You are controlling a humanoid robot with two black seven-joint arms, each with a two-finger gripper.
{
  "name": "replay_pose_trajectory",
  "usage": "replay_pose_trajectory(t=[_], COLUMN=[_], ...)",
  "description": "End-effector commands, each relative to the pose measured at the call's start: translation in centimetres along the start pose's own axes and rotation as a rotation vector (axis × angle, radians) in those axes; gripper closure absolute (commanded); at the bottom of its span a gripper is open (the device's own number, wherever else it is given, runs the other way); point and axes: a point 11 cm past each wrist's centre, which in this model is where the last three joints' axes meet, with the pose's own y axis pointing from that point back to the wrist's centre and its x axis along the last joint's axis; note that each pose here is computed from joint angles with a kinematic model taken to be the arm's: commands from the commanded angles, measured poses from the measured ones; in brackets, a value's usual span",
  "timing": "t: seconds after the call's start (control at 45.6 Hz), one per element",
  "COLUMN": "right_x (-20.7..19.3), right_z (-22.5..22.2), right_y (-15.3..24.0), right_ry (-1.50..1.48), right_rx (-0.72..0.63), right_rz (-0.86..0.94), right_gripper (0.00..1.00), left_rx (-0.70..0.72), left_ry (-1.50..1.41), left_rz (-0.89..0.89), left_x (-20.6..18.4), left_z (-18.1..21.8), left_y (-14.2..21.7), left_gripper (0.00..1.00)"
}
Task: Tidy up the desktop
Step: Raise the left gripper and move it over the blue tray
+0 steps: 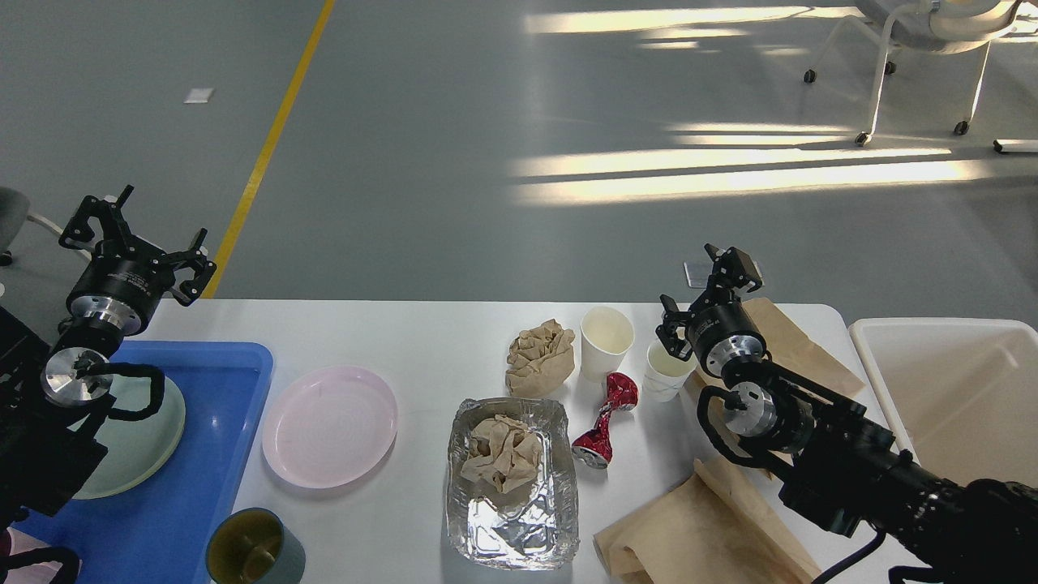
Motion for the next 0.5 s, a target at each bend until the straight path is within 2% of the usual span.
replay_pose_trajectory(t=[0.0,0.131,0.351,0.482], right_x=[0.0,0.0,0.0,0.0], right_z=[0.0,0.0,0.0,0.0], right_y=[0.0,0.0,0.0,0.0], right_ry=[0.0,0.0,0.0,0.0], right_rx=[0.0,0.0,0.0,0.0], right_rz=[0.0,0.0,0.0,0.0], right_gripper=[0.0,0.0,0.0,0.0], left_rx=[0.013,0.109,0.233,0.331], left_ry=[-0.011,-0.121,-0.304,-0.509], left_rz=[-0.025,-0.136,-0.152,-0.127], left_x=[-0.4,-1.8,-1.1,0.6], left_z=[-0.2,-1.1,-0.5,2.0], left_y=[0.0,0.1,0.6,1.5], left_gripper=[0.04,0.04,0.04,0.04])
